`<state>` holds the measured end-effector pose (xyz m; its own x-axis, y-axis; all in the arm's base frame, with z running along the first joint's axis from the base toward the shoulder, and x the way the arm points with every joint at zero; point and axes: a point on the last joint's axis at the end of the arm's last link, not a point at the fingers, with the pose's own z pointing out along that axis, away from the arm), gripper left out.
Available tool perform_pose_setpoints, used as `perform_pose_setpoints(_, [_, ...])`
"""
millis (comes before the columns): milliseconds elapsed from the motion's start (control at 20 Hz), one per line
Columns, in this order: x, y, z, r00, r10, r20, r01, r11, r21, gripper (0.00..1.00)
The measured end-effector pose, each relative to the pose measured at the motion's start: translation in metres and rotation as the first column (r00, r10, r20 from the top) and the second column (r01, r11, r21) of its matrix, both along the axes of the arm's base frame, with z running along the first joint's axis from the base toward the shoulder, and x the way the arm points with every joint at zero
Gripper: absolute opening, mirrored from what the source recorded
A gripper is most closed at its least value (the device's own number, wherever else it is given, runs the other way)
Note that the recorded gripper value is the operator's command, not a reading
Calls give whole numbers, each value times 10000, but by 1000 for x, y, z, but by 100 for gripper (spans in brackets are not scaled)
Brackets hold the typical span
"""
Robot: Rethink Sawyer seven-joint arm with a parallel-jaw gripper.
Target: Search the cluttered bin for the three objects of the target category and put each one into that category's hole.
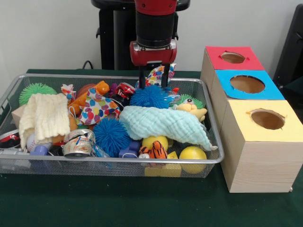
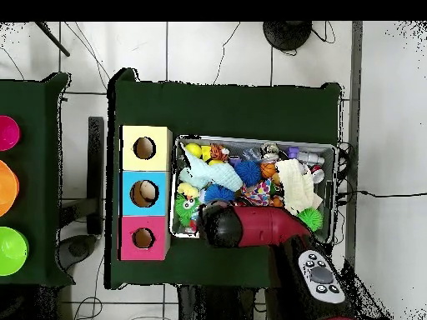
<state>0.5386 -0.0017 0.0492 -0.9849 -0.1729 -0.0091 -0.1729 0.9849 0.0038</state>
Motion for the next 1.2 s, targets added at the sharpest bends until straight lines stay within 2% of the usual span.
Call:
perform_pose_setpoints(400, [-5, -29, -6, 9997, -240, -61, 239, 9997, -80, 100])
perform_pose_setpoints(700, [-4, -37, -4, 9992, -388, 10, 388, 9992, -16, 100])
perform_pose_setpoints(900, [-5, -39, 3, 9990, -434, 81, 434, 9991, 26, 100])
perform_pose_setpoints(1200, [-22, -33, 21, 9995, -324, 36, 324, 9995, -11, 100])
